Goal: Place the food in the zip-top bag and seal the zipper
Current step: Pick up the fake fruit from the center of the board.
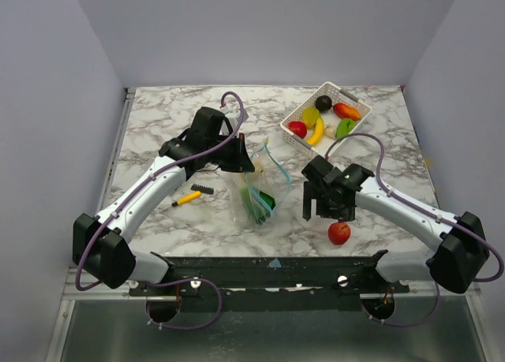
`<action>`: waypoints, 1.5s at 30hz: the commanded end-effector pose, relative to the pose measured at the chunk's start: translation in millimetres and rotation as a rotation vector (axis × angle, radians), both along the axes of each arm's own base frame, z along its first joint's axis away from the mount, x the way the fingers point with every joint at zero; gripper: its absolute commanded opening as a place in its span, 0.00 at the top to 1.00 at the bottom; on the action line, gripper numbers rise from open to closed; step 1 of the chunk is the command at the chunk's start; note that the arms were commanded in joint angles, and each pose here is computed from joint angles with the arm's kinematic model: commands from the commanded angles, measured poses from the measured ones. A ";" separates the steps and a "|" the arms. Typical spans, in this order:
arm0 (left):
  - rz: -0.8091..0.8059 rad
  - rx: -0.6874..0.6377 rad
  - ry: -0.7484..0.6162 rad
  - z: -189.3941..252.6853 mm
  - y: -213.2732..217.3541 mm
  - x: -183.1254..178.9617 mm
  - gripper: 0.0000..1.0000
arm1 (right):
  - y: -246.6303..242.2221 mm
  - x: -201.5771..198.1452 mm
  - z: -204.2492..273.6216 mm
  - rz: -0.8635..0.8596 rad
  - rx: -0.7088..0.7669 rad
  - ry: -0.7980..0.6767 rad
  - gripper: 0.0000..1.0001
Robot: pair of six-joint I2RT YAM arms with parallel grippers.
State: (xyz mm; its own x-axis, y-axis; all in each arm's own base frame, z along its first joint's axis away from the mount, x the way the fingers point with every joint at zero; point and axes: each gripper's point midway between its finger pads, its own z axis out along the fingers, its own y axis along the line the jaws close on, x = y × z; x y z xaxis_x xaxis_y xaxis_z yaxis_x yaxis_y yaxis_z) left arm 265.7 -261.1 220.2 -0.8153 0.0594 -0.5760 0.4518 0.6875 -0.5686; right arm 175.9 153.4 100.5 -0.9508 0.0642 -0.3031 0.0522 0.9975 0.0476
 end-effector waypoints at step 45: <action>-0.031 -0.060 -0.044 23.9 -1.8 -6.8 1.00 | -48.2 35.6 -64.9 -0.244 -0.321 -0.164 0.41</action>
State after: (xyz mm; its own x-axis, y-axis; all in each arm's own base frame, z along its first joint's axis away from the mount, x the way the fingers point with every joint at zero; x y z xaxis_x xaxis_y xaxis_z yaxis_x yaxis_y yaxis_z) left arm 260.2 -261.8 230.5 -0.8071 0.0561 -0.5877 0.4695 0.6646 -0.5812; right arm 191.4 101.6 26.4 -0.8862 0.1967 -0.4195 0.3171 0.9177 -0.2394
